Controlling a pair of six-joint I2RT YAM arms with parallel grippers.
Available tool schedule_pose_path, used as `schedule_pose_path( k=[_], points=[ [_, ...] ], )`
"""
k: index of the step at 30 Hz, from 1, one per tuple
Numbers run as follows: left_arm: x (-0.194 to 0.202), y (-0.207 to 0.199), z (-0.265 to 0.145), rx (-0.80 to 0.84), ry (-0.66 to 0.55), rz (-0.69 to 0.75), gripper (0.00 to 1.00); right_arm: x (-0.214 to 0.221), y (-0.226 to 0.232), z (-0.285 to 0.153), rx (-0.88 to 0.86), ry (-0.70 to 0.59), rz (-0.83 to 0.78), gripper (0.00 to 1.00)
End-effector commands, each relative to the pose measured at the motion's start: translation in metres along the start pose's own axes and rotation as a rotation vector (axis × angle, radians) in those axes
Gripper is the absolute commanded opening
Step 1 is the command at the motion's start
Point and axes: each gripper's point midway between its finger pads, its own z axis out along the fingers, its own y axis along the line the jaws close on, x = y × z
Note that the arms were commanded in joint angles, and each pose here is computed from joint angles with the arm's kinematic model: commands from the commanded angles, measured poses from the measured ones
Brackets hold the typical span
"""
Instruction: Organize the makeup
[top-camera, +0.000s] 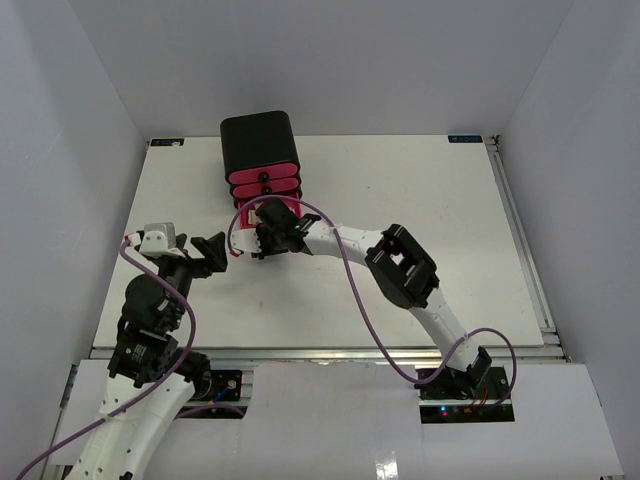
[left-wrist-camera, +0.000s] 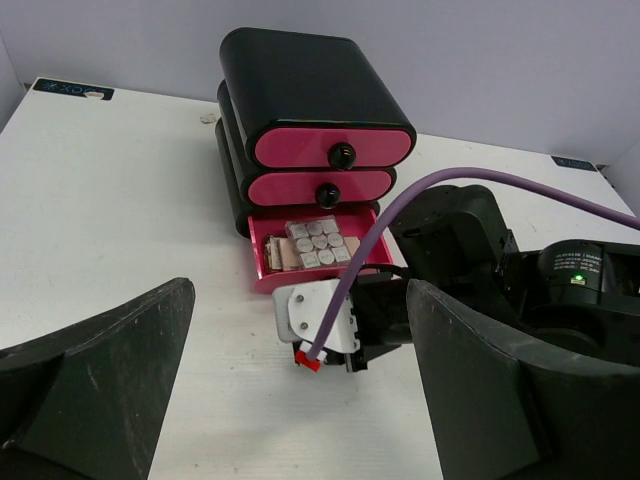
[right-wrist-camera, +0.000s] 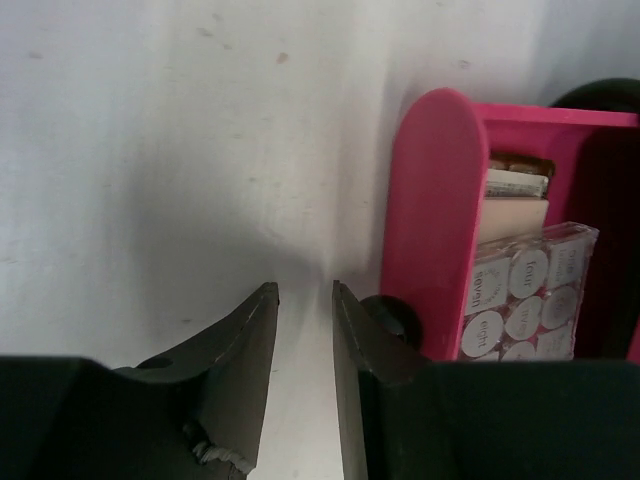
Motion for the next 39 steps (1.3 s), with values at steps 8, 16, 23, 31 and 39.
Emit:
schedule_pose_path(
  k=[8,16,23,31,39],
  points=[
    [0.004,0.001,0.001,-0.005,0.010,-0.001,0.98,0.027,-0.064,0.010,0.198,0.063,0.003,0.53],
    [0.005,0.001,0.002,-0.005,0.012,0.001,0.98,0.041,-0.081,0.019,0.255,0.081,0.013,0.67],
    [0.005,0.001,0.002,-0.006,0.013,0.002,0.98,0.043,-0.096,0.023,0.322,0.088,0.017,0.83],
    [0.005,0.002,0.002,-0.009,0.014,0.003,0.98,0.047,-0.099,0.028,0.339,0.089,0.014,0.95],
    [0.006,0.002,0.003,-0.012,0.014,0.007,0.98,0.000,-0.065,0.004,0.118,-0.069,0.073,0.94]
  ],
)
